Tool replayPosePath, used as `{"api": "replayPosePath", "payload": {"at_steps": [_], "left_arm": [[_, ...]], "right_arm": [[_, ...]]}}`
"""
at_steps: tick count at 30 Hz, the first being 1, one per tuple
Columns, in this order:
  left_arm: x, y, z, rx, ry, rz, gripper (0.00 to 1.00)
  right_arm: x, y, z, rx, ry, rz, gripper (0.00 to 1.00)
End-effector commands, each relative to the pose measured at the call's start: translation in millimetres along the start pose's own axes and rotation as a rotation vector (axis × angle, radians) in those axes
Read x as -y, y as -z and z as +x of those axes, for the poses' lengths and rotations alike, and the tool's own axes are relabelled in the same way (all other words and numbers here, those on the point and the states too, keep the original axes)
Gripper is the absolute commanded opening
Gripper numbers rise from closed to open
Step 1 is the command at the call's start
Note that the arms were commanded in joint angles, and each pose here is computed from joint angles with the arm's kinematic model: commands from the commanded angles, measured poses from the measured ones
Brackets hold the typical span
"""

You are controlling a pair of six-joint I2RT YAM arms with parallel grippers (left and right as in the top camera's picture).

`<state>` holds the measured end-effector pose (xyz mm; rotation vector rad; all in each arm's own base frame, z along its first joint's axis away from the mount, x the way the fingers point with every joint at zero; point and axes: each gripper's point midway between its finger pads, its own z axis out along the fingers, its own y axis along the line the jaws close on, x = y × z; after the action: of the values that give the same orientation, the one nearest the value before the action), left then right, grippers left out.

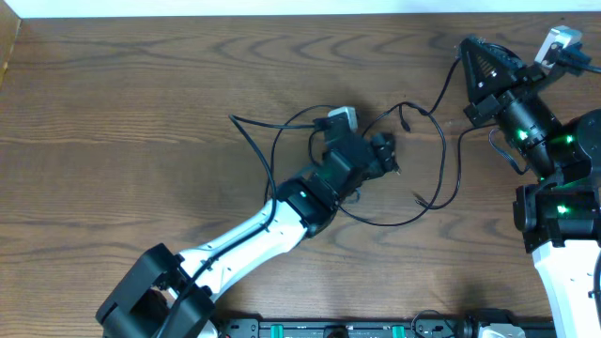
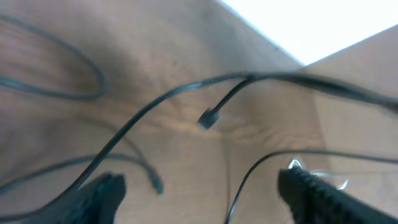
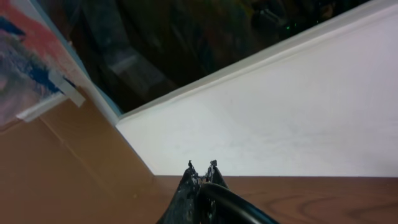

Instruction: Untangle cables

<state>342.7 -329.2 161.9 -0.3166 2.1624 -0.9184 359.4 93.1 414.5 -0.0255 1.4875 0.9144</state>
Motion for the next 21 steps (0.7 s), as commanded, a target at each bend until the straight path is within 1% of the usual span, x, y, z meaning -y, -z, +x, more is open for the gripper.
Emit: {"api": "replayPosePath", "payload": {"at_steps": [1, 5, 8, 13, 15, 21], "left_arm": [[-7.6, -10.9, -10.7, 0.121, -0.011, -0.046, 0.87], [-10.3, -30.6, 0.3, 0.115, 0.001, -0.018, 0.87], [-6.1, -43.0, 8.5, 0.101, 0.009, 0.034, 0.87], [1.7, -55.3, 8.4, 0.138, 0.028, 0.105, 0.86], [-0.3, -58.9, 10.9, 0.138, 0.03, 0.107, 0.82], [-3.4, -64.2, 17.4, 0.134, 0.033, 0.109, 0.8]], "right_arm": [[-12.6, 0.2, -8.2, 0.009, -0.048, -0.033, 0.01], [-14.4, 1.1, -9.2, 0.012, -0.048, -0.037, 0.01], [-16.4, 2.1, -9.8, 0.012, -0.045, -0.042, 0.01], [-17.6, 2.3, -9.1, 0.008, -0.057, -0.048, 0.01], [-18.5, 2.2, -8.5, 0.004, -0.068, -0.052, 0.01], [-24.1, 0.4, -4.8, -0.007, -0.071, -0.069, 0.01]]}}
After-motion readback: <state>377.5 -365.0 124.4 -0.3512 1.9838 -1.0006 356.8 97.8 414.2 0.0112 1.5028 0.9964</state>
